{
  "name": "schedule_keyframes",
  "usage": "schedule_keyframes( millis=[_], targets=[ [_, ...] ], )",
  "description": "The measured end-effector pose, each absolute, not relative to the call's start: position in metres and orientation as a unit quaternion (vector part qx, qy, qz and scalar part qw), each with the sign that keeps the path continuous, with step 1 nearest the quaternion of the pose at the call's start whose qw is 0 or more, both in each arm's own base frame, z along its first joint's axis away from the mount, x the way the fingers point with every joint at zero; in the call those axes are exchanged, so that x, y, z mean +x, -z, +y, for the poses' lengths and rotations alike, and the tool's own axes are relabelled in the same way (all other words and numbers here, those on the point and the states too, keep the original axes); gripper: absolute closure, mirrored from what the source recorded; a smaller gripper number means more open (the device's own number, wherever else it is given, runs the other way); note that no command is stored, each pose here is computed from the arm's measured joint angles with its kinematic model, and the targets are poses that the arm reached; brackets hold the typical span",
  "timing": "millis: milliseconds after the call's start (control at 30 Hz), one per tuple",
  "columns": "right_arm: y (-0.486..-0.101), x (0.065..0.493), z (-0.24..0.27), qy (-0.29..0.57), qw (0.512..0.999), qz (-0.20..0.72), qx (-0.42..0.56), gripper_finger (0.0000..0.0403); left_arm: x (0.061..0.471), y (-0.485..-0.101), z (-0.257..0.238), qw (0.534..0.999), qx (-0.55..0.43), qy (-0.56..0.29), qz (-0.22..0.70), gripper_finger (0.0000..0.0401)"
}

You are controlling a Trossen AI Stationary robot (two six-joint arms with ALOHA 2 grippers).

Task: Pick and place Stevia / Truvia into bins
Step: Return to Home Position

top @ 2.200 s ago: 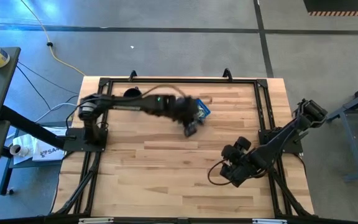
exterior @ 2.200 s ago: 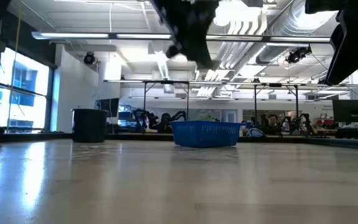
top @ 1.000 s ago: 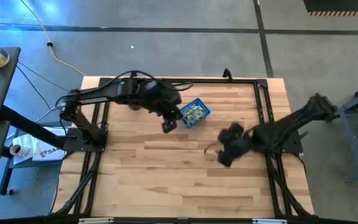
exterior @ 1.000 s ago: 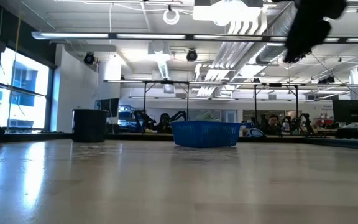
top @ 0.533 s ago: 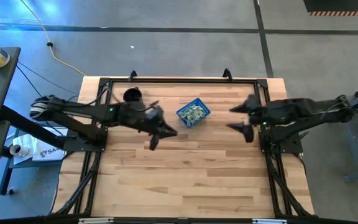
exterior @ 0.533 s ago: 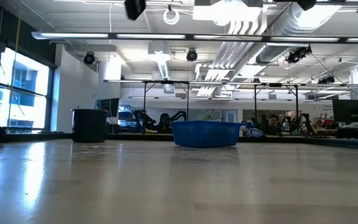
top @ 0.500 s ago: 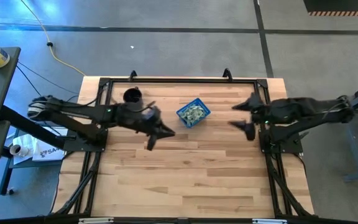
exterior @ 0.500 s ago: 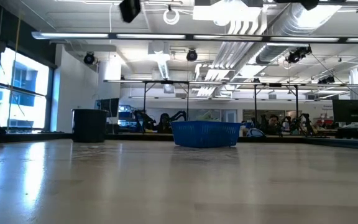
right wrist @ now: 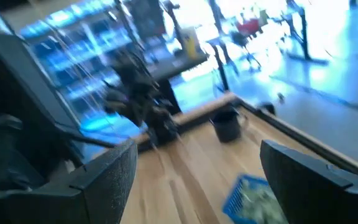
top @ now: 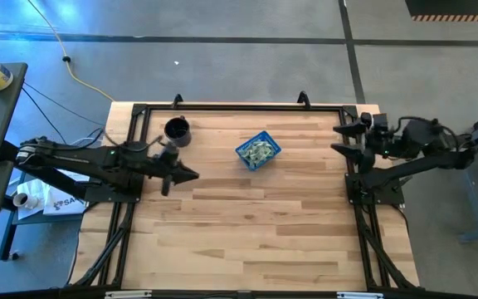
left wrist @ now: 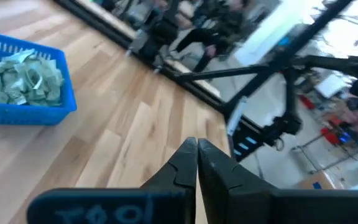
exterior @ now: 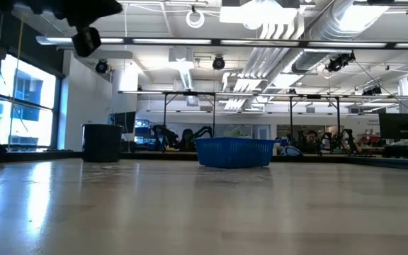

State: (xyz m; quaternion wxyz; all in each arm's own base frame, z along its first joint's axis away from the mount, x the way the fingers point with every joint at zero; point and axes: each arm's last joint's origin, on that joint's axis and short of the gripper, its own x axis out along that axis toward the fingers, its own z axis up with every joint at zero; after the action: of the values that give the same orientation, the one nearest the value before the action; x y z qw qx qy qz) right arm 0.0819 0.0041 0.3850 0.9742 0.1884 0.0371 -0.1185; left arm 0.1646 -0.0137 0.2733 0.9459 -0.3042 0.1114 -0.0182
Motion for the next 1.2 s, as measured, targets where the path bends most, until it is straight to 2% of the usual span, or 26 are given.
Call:
schedule_keyframes(
  millis=[267,567,700,1033,1200],
  targets=[
    [-0.352,0.099,0.01,0.047,0.978,-0.097,0.176,0.0073,0.116,-0.252,-0.012,0.96,-0.265,0.081,0.039,0.0353],
    [-0.289,0.114,0.012,0.043,0.962,-0.185,0.197,0.0073,0.066,-0.236,-0.009,0.964,-0.244,0.097,0.026,0.0352],
    [-0.271,0.114,0.012,0.047,0.959,-0.202,0.191,0.0073,0.065,-0.226,-0.009,0.961,-0.248,0.081,0.092,0.0353],
    [-0.216,0.105,0.011,0.023,0.948,-0.254,0.189,0.0073,0.084,-0.187,-0.004,0.957,-0.278,-0.023,0.082,0.0355],
    [-0.215,0.107,0.01,0.044,0.955,-0.238,0.171,0.0073,0.088,-0.169,-0.002,0.95,-0.292,-0.075,0.087,0.0354]
  ],
)
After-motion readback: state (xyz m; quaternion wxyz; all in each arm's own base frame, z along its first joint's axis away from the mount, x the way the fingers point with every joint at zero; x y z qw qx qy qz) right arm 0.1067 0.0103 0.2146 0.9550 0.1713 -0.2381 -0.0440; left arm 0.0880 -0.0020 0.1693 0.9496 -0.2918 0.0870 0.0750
